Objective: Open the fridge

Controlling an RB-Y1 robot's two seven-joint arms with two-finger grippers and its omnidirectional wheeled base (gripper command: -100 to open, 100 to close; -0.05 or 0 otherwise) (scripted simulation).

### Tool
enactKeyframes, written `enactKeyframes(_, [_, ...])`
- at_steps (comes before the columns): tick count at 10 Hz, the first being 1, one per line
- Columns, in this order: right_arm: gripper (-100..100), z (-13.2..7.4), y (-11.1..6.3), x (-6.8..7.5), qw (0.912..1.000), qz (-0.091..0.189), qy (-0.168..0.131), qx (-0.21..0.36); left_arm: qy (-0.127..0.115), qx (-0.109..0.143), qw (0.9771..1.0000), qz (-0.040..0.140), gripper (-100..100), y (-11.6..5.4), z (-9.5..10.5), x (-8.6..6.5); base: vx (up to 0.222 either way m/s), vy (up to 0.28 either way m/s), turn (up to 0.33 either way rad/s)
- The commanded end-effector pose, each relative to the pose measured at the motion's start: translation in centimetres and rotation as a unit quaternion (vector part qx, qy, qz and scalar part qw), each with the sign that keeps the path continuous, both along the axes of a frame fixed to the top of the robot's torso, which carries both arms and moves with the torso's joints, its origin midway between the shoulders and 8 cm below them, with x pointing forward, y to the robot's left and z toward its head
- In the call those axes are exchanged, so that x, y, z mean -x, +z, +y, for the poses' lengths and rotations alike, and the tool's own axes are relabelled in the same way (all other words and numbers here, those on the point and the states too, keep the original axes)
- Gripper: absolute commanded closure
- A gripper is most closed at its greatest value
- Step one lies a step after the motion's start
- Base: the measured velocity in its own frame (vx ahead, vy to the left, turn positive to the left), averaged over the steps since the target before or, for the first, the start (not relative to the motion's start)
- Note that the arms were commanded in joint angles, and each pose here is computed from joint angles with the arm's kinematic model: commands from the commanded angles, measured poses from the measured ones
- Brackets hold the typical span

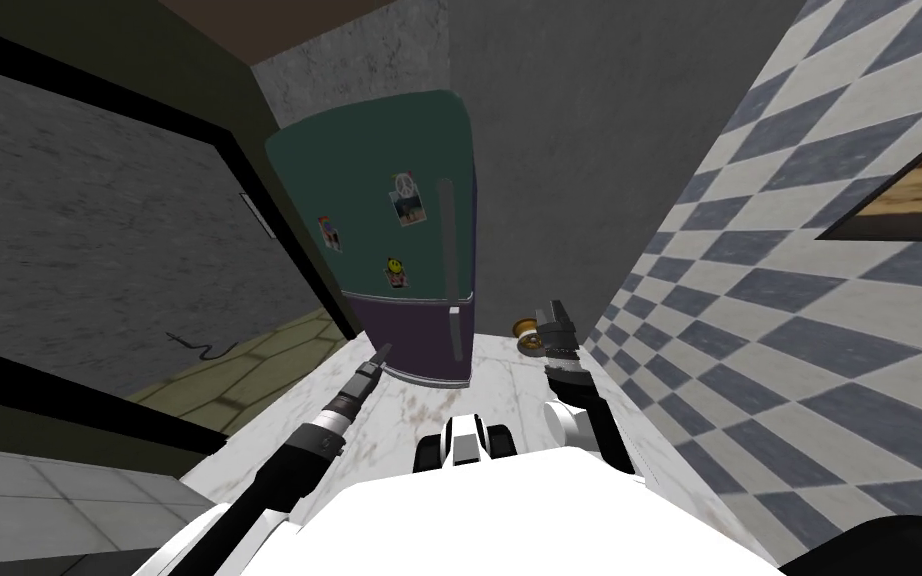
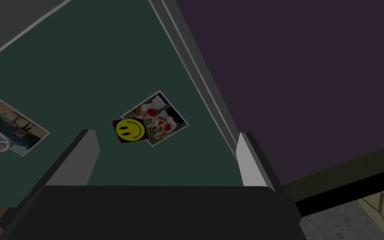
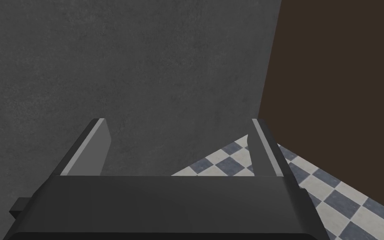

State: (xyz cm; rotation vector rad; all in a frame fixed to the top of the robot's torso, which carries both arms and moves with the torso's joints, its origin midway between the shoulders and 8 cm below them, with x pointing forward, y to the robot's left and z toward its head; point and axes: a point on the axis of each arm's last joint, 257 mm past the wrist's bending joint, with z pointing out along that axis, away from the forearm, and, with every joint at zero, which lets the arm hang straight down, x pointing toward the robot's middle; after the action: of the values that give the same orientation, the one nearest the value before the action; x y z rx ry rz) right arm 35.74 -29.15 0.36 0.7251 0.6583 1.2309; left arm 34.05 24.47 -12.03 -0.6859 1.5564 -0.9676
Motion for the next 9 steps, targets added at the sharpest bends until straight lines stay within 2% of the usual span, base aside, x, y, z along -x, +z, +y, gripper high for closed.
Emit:
enactKeyframes(1, [0,0.0,0.0,0.0,1.0000,0.000,0.000,0.000,0.023,-0.014,0.9996,0.013,-100,-1.3,2.1,-1.0,0.141,-0.150,0.029])
enactKeyframes(6, [0,0.0,0.0,0.0,1.0000,0.000,0.000,0.000,0.042,-0.040,0.9983,0.010,-100,-0.2,4.0,-1.6,0.144,-0.190,0.022])
enactKeyframes(9, [0,0.0,0.0,0.0,1.0000,0.000,0.000,0.000,0.063,-0.060,0.9959,0.024,-100,-1.0,6.1,-2.0,0.156,-0.198,0.027])
